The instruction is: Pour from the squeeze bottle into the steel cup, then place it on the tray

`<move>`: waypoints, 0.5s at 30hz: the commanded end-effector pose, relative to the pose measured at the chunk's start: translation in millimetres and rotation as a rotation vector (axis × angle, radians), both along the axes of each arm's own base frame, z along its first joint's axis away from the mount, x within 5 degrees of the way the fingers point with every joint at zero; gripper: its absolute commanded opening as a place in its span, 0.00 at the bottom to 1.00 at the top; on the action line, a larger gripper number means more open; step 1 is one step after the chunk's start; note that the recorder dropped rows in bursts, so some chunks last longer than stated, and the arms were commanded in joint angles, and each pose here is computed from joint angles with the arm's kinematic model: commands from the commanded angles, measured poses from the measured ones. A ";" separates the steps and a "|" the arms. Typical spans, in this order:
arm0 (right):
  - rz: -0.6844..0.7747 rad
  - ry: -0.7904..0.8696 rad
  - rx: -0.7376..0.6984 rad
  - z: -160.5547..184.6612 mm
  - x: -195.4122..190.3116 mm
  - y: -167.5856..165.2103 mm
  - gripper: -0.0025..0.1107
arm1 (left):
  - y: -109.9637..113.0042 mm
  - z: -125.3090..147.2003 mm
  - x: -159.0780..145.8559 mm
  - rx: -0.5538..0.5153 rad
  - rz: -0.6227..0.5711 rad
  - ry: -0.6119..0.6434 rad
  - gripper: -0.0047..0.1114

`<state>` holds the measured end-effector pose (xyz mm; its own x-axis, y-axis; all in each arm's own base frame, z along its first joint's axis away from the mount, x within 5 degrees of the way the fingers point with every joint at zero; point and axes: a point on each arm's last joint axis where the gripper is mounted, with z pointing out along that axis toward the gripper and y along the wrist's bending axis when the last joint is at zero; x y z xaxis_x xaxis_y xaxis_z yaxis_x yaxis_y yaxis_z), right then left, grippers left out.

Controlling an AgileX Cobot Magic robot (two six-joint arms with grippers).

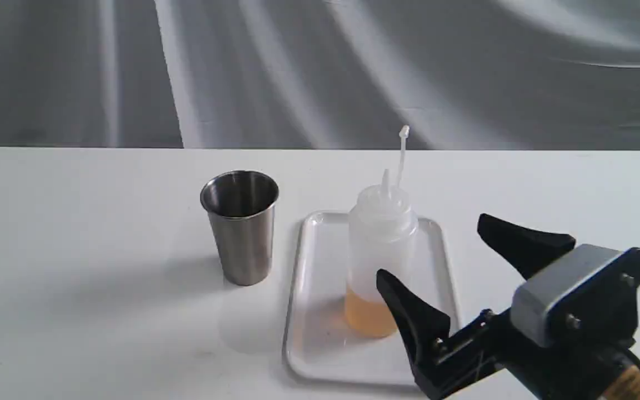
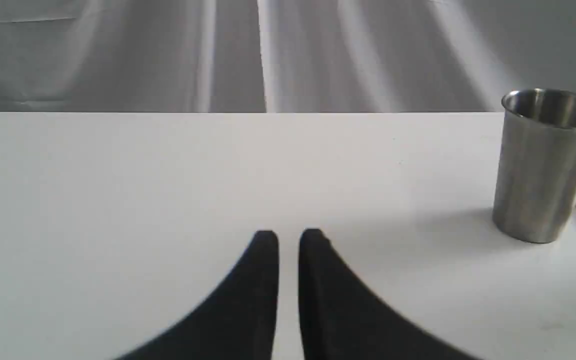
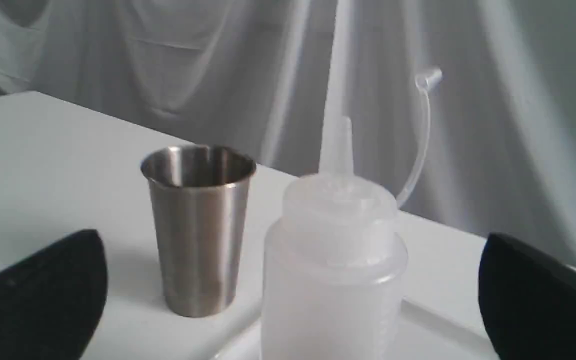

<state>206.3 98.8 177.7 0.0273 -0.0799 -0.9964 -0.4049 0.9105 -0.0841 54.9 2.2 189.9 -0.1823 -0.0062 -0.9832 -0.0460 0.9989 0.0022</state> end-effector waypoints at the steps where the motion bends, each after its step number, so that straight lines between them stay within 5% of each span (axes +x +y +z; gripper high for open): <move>1: 0.065 -0.062 0.010 12.9 -16.7 -1.6 0.94 | -0.1 -0.7 0.1 -0.002 -0.002 -0.005 0.11; 7: 0.159 -0.148 0.032 29.5 -40.8 -4.0 0.81 | -0.1 -0.7 0.1 -0.002 -0.002 -0.005 0.11; 15: 0.232 -0.209 0.050 47.2 -66.1 -9.3 0.22 | -0.1 -0.7 0.1 -0.006 -0.001 -0.005 0.11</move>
